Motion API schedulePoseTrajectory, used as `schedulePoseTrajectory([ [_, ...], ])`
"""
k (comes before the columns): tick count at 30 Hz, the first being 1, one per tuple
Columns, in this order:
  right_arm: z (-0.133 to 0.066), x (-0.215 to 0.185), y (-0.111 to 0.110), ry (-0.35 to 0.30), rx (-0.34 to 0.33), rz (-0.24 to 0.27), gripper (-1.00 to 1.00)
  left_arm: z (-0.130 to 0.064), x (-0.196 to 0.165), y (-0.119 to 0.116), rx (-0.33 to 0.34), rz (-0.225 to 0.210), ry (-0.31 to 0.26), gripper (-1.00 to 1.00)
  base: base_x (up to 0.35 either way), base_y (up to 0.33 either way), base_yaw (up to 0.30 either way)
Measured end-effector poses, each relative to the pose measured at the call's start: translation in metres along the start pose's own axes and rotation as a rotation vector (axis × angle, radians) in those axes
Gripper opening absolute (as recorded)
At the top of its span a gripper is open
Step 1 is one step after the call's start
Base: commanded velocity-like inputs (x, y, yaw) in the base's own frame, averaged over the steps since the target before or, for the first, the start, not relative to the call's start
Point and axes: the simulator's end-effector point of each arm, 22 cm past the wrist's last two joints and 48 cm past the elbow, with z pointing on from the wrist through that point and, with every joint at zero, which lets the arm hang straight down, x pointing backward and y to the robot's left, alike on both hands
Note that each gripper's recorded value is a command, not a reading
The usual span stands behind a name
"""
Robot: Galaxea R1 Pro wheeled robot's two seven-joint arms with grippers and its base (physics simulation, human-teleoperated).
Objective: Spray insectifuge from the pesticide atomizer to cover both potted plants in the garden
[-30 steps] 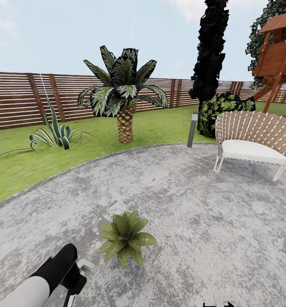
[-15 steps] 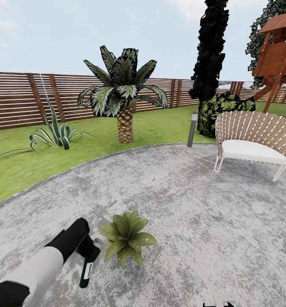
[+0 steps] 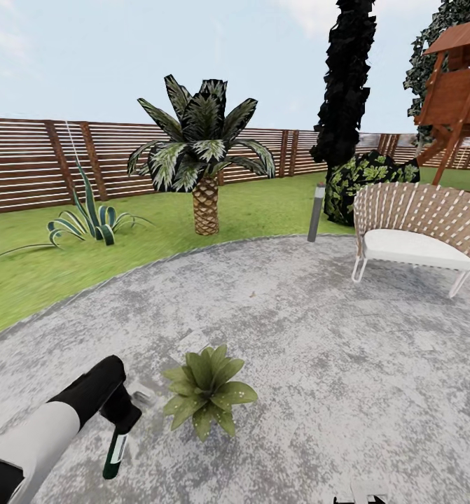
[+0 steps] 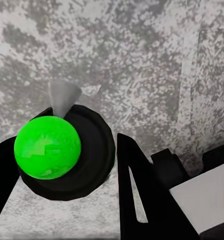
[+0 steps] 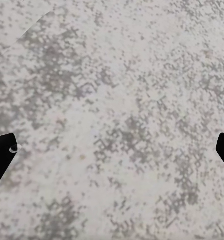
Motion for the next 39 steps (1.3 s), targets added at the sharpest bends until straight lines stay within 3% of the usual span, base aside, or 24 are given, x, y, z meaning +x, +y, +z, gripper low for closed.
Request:
schedulePoseTrajectory([
  [2,0.000,0.000,0.000,0.001,0.000,0.000,1.00,0.002,-0.001,-0.009,0.007,0.026,0.012,-1.00,0.000,0.000,0.000],
  [5,0.000,0.000,0.001,0.001,-0.001,-0.001,1.00,0.000,-0.006,-0.032,0.070,0.066,0.020,-1.00,0.000,0.000,0.000],
  [8,0.000,0.000,0.001,0.001,-0.002,-0.001,1.00,-0.002,-0.004,-0.035,0.086,0.087,0.032,-1.00,0.000,0.000,0.000],
  [15,0.000,0.000,0.001,0.001,-0.001,-0.001,1.00,0.000,0.007,-0.028,0.085,0.078,0.053,-1.00,0.000,0.000,0.000],
  [21,0.000,0.000,-0.001,-0.001,0.002,0.001,1.00,0.005,0.012,-0.028,0.057,0.101,0.078,-1.00,0.000,0.031,-0.012],
  [26,0.000,0.000,-0.001,-0.001,0.002,0.001,1.00,0.005,0.016,-0.019,0.020,0.114,0.101,-1.00,0.007,0.260,-0.229],
  [39,0.000,0.000,-0.001,-0.001,0.002,0.001,1.00,0.004,0.004,-0.035,0.032,0.138,0.083,-1.00,0.085,0.121,-0.244],
])
